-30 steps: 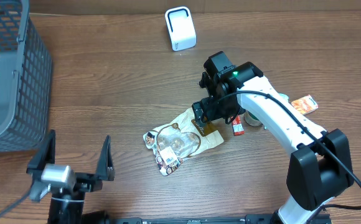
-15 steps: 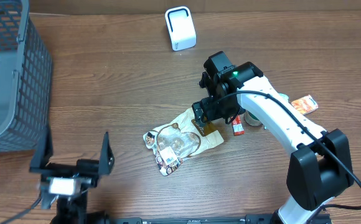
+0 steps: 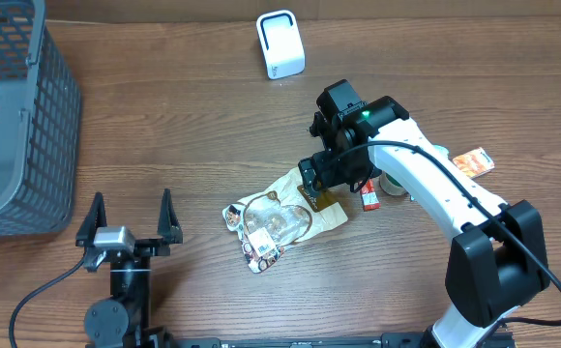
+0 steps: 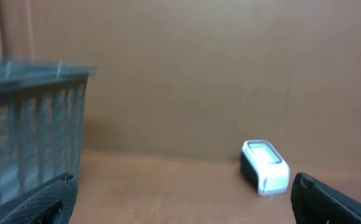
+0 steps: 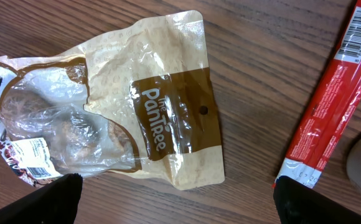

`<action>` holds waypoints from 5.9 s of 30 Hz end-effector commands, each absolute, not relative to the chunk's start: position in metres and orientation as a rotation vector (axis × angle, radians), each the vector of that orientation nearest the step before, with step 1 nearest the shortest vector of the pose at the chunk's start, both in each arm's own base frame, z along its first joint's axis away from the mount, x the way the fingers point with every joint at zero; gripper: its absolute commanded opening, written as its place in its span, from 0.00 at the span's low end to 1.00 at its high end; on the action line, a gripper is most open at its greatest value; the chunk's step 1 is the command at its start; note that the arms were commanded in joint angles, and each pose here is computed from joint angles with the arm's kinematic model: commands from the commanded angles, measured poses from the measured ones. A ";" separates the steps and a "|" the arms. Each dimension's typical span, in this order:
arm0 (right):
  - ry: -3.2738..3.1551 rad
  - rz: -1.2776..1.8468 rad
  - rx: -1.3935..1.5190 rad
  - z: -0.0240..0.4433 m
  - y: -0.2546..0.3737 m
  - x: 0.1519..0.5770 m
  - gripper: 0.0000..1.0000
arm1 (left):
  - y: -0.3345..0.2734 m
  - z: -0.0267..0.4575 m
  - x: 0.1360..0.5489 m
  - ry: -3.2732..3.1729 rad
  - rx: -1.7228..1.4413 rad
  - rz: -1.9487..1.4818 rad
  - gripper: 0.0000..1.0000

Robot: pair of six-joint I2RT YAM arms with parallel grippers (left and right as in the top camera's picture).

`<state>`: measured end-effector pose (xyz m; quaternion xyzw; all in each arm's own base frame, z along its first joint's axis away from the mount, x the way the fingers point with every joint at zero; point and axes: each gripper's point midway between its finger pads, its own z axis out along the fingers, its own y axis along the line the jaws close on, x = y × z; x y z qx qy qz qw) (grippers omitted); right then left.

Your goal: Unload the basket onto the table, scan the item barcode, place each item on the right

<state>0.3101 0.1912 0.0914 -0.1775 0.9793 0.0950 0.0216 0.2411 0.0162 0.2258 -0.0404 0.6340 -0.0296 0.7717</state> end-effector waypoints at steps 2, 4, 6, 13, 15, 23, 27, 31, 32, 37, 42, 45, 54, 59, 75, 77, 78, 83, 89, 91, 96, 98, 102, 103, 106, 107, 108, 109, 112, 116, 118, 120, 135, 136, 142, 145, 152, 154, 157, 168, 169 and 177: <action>3.014 0.298 -0.538 0.098 0.190 0.310 1.00 | 0.029 0.191 0.245 1.494 -0.202 -0.031 1.00; 3.014 0.298 -0.538 0.098 0.190 0.310 1.00 | 0.029 0.178 0.245 1.547 -0.201 -0.017 1.00; 3.014 0.298 -0.538 0.098 0.190 0.310 1.00 | 0.026 0.166 0.245 1.596 -0.170 -0.001 1.00; 3.014 0.298 -0.538 0.098 0.190 0.310 1.00 | 0.020 0.156 0.245 1.647 -0.055 0.068 1.00; 3.014 0.298 -0.538 0.098 0.190 0.310 1.00 | 0.020 0.156 0.245 1.647 -0.052 0.070 1.00; 3.014 0.298 -0.538 0.098 0.190 0.310 1.00 | 0.020 0.156 0.245 1.647 -0.048 0.073 1.00; 3.014 0.298 -0.538 0.098 0.190 0.310 1.00 | 0.021 0.156 0.245 1.648 -0.051 0.076 1.00; 3.015 0.298 -0.538 0.098 0.190 0.310 1.00 | 0.021 0.156 0.245 1.648 -0.051 0.076 1.00; 3.014 0.298 -0.538 0.098 0.190 0.310 1.00 | 0.021 0.156 0.245 1.647 -0.051 0.077 1.00; 3.014 0.298 -0.538 0.098 0.190 0.310 1.00 | 0.021 0.156 0.245 1.648 -0.051 0.076 1.00; 3.014 0.298 -0.538 0.098 0.190 0.310 1.00 | 0.021 0.156 0.245 1.648 -0.051 0.076 1.00; 3.015 0.298 -0.538 0.098 0.190 0.310 1.00 | 0.021 0.156 0.245 1.648 -0.051 0.076 1.00; 3.014 0.298 -0.538 0.098 0.190 0.310 1.00 | 0.021 0.156 0.245 1.648 -0.051 0.076 1.00; 3.014 0.298 -0.538 0.098 0.190 0.310 1.00 | 0.021 0.156 0.245 1.648 -0.051 0.076 1.00; 2.952 0.178 -0.527 0.098 0.181 0.328 1.00 | 0.021 0.156 0.245 1.648 -0.051 0.076 1.00; 2.928 0.188 -0.525 0.098 0.184 0.334 1.00 | 0.021 0.156 0.245 1.647 -0.051 0.076 1.00; 2.916 0.197 -0.526 0.099 0.186 0.336 1.00 | 0.021 0.156 0.245 1.648 -0.051 0.076 1.00; 2.869 0.295 -0.533 0.105 0.200 0.341 1.00 | 0.021 0.156 0.245 1.648 -0.051 0.076 1.00; 2.720 0.358 -0.552 0.141 0.215 0.349 1.00 | 0.021 0.156 0.245 1.648 -0.051 0.076 1.00; 2.666 0.370 -0.549 0.159 0.216 0.350 1.00 | 0.021 0.156 0.245 1.648 -0.051 0.076 1.00; 2.534 0.398 -0.530 0.208 0.211 0.344 1.00 | 0.021 0.156 0.245 1.648 -0.051 0.076 1.00; 2.475 0.407 -0.524 0.230 0.207 0.339 1.00 | 0.021 0.156 0.245 1.648 -0.051 0.076 1.00; 2.345 0.419 -0.505 0.277 0.196 0.325 1.00 | 0.021 0.156 0.245 1.648 -0.051 0.076 1.00; 2.316 0.422 -0.497 0.288 0.193 0.321 1.00 | 0.021 0.156 0.245 1.648 -0.051 0.076 1.00; 2.234 0.436 -0.471 0.318 0.180 0.306 1.00 | 0.021 0.156 0.245 1.647 -0.051 0.076 1.00; 2.201 0.440 -0.460 0.328 0.174 0.299 1.00 | 0.021 0.156 0.245 1.648 -0.051 0.076 1.00; 2.170 0.442 -0.448 0.338 0.168 0.292 1.00 | 0.021 0.156 0.245 1.648 -0.051 0.076 1.00; 2.136 0.444 -0.433 0.346 0.159 0.282 1.00 | 0.021 0.156 0.245 1.648 -0.051 0.076 1.00; 2.078 0.442 -0.402 0.356 0.141 0.261 1.00 | 0.021 0.156 0.245 1.648 -0.051 0.076 1.00; 1.992 0.410 -0.328 0.353 0.106 0.220 1.00 | 0.021 0.156 0.245 1.648 -0.051 0.076 1.00; 1.962 0.399 -0.300 0.346 0.093 0.204 1.00 | 0.021 0.156 0.245 1.648 -0.051 0.076 1.00; 1.935 0.384 -0.271 0.333 0.082 0.189 1.00 | 0.021 0.156 0.245 1.648 -0.051 0.076 1.00; 1.701 0.397 -0.218 0.301 0.069 0.172 1.00 | 0.021 0.156 0.245 1.648 -0.051 0.076 1.00; 1.669 0.402 -0.219 0.305 0.069 0.172 1.00 | 0.021 0.156 0.245 1.648 -0.051 0.076 1.00; 1.422 0.407 -0.218 0.336 0.071 0.175 1.00 | 0.021 0.156 0.245 1.648 -0.051 0.076 1.00; 1.298 0.408 -0.215 0.352 0.070 0.172 1.00 | 0.021 0.156 0.245 1.648 -0.051 0.076 1.00; 1.125 0.390 -0.204 0.365 0.067 0.172 1.00 | 0.021 0.156 0.245 1.648 -0.051 0.076 1.00; 1.096 0.380 -0.200 0.365 0.065 0.173 1.00 | 0.021 0.156 0.245 1.647 -0.051 0.076 1.00; 1.065 0.358 -0.187 0.362 0.061 0.177 1.00 | 0.021 0.156 0.245 1.648 -0.051 0.076 1.00; 1.230 0.343 -0.171 0.279 0.063 0.216 1.00 | 0.021 0.156 0.245 1.648 -0.051 0.076 1.00; 1.230 0.343 -0.171 0.275 0.063 0.218 1.00 | 0.021 0.156 0.245 1.648 -0.051 0.076 1.00; 1.189 0.337 -0.174 0.266 0.064 0.219 1.00 | 0.021 0.156 0.245 1.648 -0.051 0.076 1.00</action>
